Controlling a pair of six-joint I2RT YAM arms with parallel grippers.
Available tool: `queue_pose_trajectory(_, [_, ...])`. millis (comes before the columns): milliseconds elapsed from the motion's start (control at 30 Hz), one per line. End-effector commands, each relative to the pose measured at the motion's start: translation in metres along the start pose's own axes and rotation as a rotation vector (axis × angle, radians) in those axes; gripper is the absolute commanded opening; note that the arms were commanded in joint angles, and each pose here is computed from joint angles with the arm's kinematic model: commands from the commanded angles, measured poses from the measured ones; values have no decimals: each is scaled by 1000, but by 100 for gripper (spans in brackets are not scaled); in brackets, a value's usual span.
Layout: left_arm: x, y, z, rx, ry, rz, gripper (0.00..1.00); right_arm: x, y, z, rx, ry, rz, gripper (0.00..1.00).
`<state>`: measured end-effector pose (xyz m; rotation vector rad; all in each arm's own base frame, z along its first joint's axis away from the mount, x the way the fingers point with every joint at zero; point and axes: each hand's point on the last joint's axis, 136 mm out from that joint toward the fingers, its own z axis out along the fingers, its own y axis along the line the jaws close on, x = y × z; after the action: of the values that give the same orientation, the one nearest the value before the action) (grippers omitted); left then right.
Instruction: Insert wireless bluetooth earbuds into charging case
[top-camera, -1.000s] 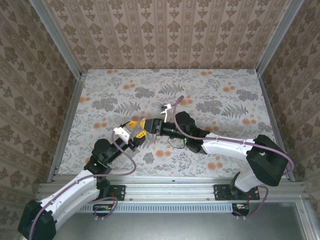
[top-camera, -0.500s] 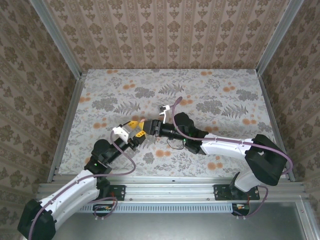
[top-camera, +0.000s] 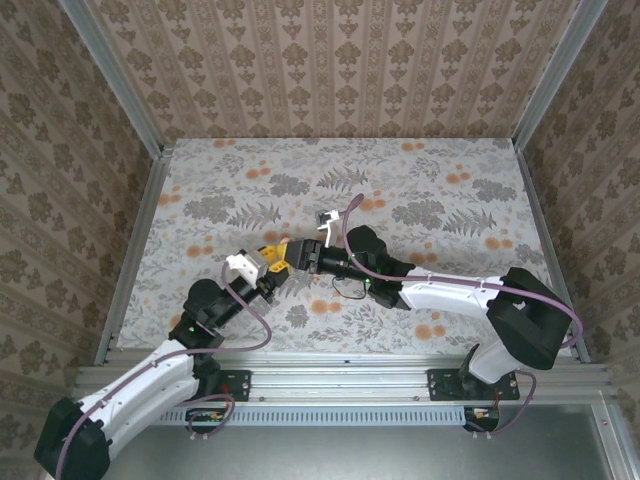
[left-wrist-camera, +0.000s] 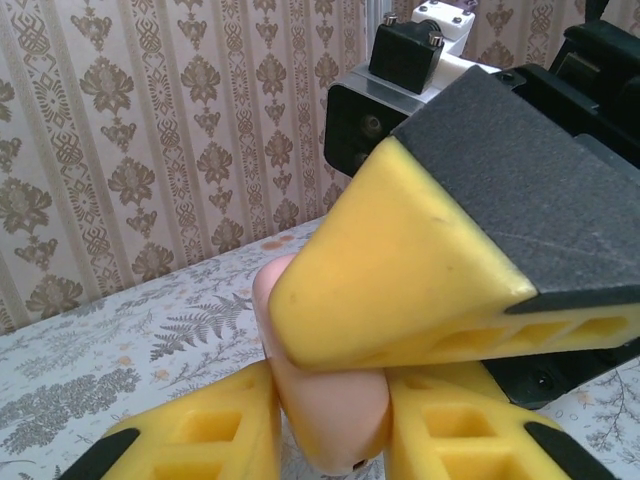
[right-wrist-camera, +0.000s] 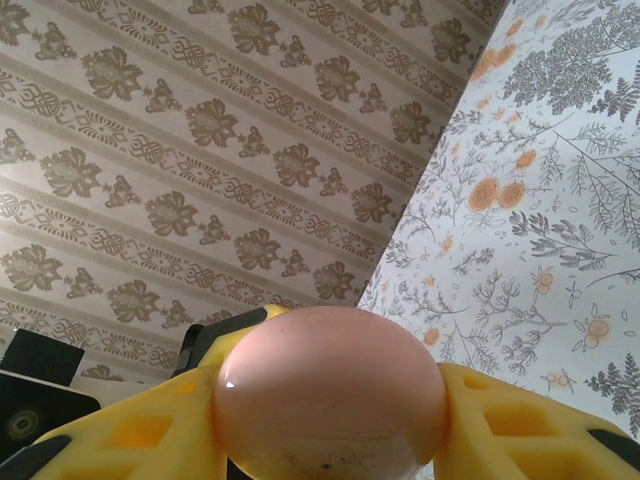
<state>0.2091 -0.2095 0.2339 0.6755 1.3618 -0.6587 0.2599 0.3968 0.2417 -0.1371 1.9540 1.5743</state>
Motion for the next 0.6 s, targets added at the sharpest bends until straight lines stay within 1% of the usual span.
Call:
queue_pose_trajectory(0, [-13,12,1,-63,-28,-11,25,11,10,2,-43,41,-16,48])
queue_pose_trajectory(67, [-12,12,0,-63,-22,-11,23,11,8,0,-31,38,-29,50])
queue_pose_trajectory(133, [-10,11,1,-57,-6,-7,21,8,6,-4,-5,31,-55,54])
queue_pose_trajectory(200, [-7,11,1,-52,10,-11,19,3,1,-12,44,24,-101,59])
queue_pose_trajectory(333, [-7,12,2,-43,20,-35,19,-11,0,-32,107,-1,-211,65])
queue_pose_trajectory(467, [-4,11,7,-9,52,-72,19,-24,-2,-52,137,-27,-305,67])
queue_pose_trajectory(567, [-2,11,10,9,55,-100,18,-30,-4,-65,156,-21,-378,67])
